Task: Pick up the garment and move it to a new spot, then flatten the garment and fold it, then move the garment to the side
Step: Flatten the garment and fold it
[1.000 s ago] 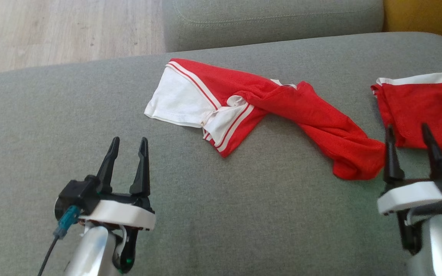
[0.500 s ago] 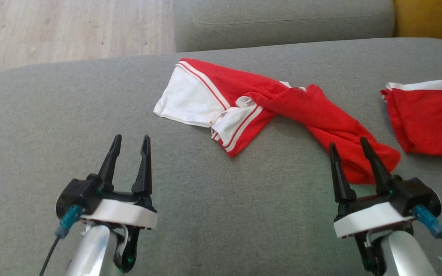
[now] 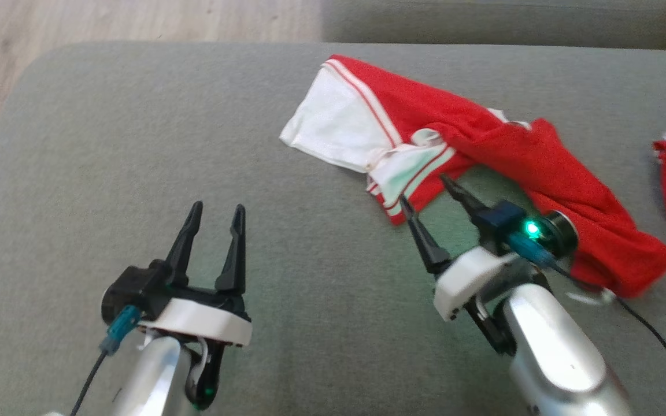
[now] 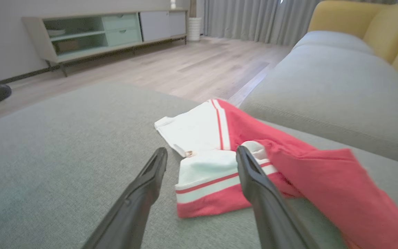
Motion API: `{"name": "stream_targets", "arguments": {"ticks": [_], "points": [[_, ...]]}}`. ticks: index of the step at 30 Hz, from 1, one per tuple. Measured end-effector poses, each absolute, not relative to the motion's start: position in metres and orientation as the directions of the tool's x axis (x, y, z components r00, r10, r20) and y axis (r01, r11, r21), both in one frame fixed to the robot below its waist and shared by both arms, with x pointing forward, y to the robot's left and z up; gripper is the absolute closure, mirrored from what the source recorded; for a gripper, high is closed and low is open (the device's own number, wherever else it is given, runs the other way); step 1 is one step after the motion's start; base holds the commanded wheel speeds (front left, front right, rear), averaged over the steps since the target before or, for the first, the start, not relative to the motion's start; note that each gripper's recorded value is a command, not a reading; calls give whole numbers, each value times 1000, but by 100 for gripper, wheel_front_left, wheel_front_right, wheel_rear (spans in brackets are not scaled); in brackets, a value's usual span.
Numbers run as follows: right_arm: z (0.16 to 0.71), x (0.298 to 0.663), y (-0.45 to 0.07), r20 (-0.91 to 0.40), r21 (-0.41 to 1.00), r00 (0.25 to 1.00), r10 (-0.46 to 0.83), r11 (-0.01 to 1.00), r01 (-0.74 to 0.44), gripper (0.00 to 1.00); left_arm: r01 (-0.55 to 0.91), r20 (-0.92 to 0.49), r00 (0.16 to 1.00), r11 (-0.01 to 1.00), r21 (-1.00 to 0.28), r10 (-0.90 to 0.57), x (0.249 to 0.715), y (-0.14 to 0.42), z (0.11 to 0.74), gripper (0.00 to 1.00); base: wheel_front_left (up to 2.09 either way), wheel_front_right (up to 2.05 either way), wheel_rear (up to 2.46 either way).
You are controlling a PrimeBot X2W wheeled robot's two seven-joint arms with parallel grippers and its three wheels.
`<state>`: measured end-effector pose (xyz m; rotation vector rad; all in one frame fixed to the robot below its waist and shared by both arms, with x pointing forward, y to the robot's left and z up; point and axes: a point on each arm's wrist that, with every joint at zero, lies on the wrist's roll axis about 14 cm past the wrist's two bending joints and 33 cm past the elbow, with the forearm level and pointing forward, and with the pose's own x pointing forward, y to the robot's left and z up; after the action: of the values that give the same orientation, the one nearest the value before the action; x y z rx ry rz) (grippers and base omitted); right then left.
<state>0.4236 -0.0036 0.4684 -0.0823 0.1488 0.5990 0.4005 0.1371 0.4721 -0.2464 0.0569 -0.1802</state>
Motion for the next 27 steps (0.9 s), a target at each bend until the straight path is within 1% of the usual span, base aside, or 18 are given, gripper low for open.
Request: {"name": "stream_targets", "arguments": {"ticks": [3, 5, 11, 12, 13, 14, 16, 20, 24, 25, 27], "points": [[441, 428, 15, -283, -62, 755, 591, 775, -629, 0, 151, -50, 984, 956, -251, -168, 399, 142, 468, 0, 0, 0, 0], [425, 432, 19, -344, -75, 731, 589, 759, -647, 0, 138, -54, 986, 958, -251, -156, 399, 146, 467, 0, 0, 0, 0], [394, 447, 19, -450, -123, 697, 558, 735, -667, 0, 83, -69, 992, 962, -259, -104, 394, 162, 463, 0, 0, 0, 0], [385, 450, 16, -485, -122, 689, 538, 739, -663, 0, 72, -77, 993, 963, -259, -94, 392, 166, 461, 0, 0, 0, 0], [380, 451, 14, -502, -116, 684, 530, 742, -660, 45, 67, -80, 993, 964, -258, -91, 392, 167, 460, 0, 0, 0, 0], [377, 451, 14, -512, -109, 679, 526, 744, -659, 100, 65, -83, 993, 964, -258, -89, 392, 168, 459, 0, 0, 0, 0], [376, 452, 15, -514, -95, 675, 529, 747, -658, 100, 64, -85, 992, 963, -262, -89, 393, 167, 458, 0, 0, 0, 0], [383, 450, 19, -478, -25, 676, 561, 761, -649, 100, 73, -80, 992, 960, -270, -98, 395, 163, 459, 0, 0, 0, 0], [407, 441, 44, -383, 84, 662, 644, 738, -670, 100, 85, -64, 992, 959, -271, -106, 397, 160, 464, 0, 0, 0, 0], [407, 441, 44, -383, 84, 662, 644, 738, -670, 100, 85, -64, 992, 959, -271, -106, 397, 160, 464, 0, 0, 0, 0], [422, 436, 57, -330, 127, 651, 684, 715, -687, 100, 89, -56, 993, 958, -272, -108, 398, 159, 467, 0, 0, 0, 0]]}}
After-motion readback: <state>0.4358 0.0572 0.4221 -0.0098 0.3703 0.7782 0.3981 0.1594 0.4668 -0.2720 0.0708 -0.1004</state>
